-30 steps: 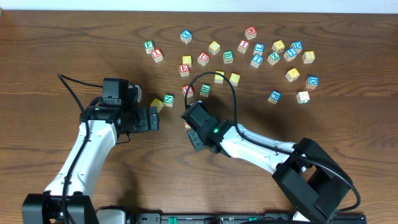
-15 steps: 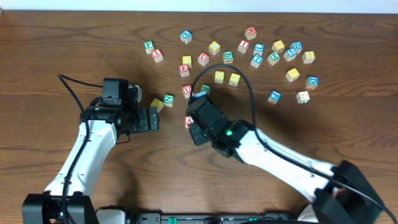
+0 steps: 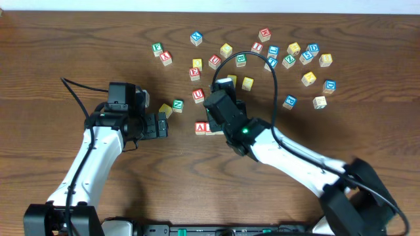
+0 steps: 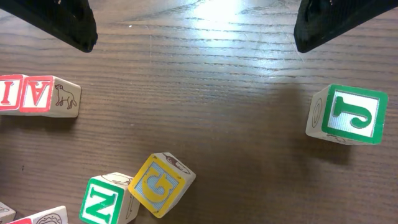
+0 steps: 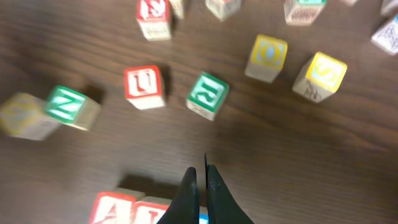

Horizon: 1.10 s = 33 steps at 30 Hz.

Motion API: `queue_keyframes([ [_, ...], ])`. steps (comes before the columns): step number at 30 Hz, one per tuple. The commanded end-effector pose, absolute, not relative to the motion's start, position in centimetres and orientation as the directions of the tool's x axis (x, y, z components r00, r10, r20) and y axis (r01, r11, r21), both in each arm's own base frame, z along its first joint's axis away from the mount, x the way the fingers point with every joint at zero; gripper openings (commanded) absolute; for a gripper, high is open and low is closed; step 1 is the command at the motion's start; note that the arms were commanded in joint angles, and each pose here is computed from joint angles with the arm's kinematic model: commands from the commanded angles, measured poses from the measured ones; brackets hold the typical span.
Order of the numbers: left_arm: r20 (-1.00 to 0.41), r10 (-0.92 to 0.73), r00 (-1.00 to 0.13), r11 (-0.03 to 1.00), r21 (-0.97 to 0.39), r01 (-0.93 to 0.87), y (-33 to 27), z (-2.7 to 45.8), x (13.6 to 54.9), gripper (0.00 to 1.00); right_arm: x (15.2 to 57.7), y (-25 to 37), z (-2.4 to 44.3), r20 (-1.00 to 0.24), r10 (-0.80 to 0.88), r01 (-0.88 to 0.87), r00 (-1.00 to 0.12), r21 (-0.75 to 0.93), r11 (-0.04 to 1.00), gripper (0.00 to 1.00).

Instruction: Spell out AI2

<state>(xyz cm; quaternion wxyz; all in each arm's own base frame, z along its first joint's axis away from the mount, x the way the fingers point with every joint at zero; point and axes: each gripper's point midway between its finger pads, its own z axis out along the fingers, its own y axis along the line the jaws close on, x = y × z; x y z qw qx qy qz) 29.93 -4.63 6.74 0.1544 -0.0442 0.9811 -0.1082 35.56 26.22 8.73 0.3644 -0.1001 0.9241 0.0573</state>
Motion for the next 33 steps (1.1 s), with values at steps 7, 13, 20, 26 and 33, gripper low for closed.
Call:
queue_keyframes([
  [7, -0.283, -0.114, -0.952, 0.971, -0.233, -0.047, -4.7, 6.5, 29.6, 0.99, 36.4, 24.7, 6.2, -0.649, -0.128, -0.174, -0.750, 0.008, 0.985, 0.01],
  [13, -0.283, -0.114, -0.952, 0.971, -0.233, -0.047, -4.7, 6.5, 29.6, 0.99, 36.6, 23.5, 5.8, -0.628, -0.102, -0.139, -0.771, 0.011, 0.990, 0.01],
  [20, -0.283, -0.114, -0.952, 0.971, -0.233, -0.047, -4.7, 6.5, 29.6, 0.99, 35.7, 22.9, 5.1, -0.591, -0.080, -0.106, -0.803, 0.010, 0.994, 0.01],
  [26, -0.283, -0.114, -0.952, 0.971, -0.233, -0.047, -4.7, 6.5, 29.6, 0.99, 34.5, 22.8, 4.2, -0.534, -0.051, -0.085, -0.844, 0.040, 0.996, 0.01],
  [33, -0.283, -0.114, -0.952, 0.971, -0.233, -0.047, -4.7, 6.5, 29.6, 0.99, 33.3, 22.7, 3.6, -0.486, -0.029, -0.062, -0.874, 0.051, 0.997, 0.01],
])
